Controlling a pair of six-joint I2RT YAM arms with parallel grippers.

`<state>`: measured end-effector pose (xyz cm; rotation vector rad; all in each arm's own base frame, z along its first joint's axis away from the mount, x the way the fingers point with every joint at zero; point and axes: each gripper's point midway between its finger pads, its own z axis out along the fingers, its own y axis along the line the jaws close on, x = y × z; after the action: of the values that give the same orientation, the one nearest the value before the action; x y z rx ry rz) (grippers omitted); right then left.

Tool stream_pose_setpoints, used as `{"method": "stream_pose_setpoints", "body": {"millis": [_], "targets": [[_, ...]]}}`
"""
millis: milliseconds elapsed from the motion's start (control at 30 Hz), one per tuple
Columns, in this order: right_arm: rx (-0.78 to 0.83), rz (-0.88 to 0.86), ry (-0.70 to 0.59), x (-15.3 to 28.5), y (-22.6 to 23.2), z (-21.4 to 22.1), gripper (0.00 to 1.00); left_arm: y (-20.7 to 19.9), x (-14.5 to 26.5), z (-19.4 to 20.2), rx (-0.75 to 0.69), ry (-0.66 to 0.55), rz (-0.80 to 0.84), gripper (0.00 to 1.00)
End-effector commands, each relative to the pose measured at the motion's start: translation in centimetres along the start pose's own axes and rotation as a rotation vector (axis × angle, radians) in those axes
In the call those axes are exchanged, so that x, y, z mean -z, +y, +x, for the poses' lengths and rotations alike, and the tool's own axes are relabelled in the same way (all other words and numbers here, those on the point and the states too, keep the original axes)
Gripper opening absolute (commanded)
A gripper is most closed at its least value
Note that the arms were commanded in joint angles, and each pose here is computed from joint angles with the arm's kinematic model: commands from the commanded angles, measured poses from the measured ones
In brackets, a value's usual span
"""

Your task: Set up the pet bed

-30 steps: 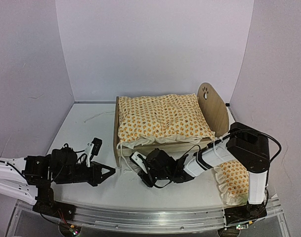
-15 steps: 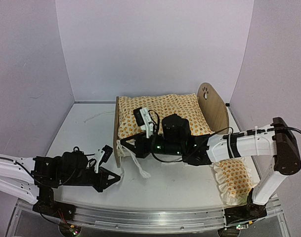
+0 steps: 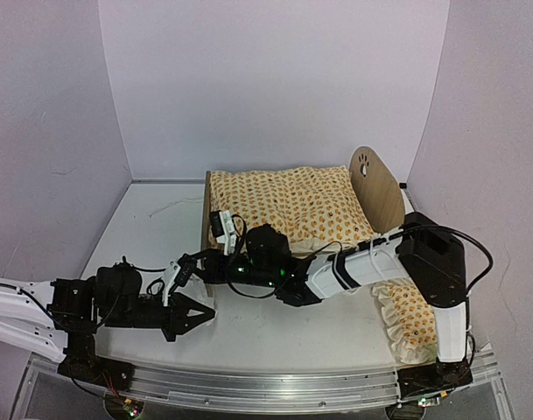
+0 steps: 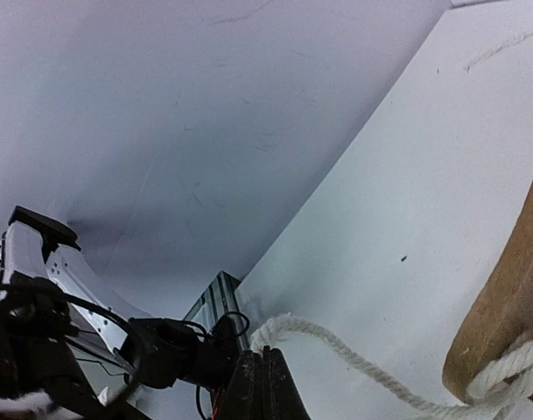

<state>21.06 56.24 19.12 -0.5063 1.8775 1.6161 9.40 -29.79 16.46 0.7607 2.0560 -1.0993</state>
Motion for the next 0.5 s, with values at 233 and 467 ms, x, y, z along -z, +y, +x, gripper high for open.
{"method": "stream_pose_setpoints", "body": {"millis": [233, 467], "targets": [[0.139, 0.247, 0.234, 3.8, -2.2, 4.9, 0.04, -2.1, 0.7, -3.1, -0.045, -0.093, 0.065, 0.00], [0.303, 0.375, 0.395, 9.1, -2.7, 4.7, 0.60, 0.5, 0.5, -2.9, -0.010, -0.082, -0.081, 0.00]]}}
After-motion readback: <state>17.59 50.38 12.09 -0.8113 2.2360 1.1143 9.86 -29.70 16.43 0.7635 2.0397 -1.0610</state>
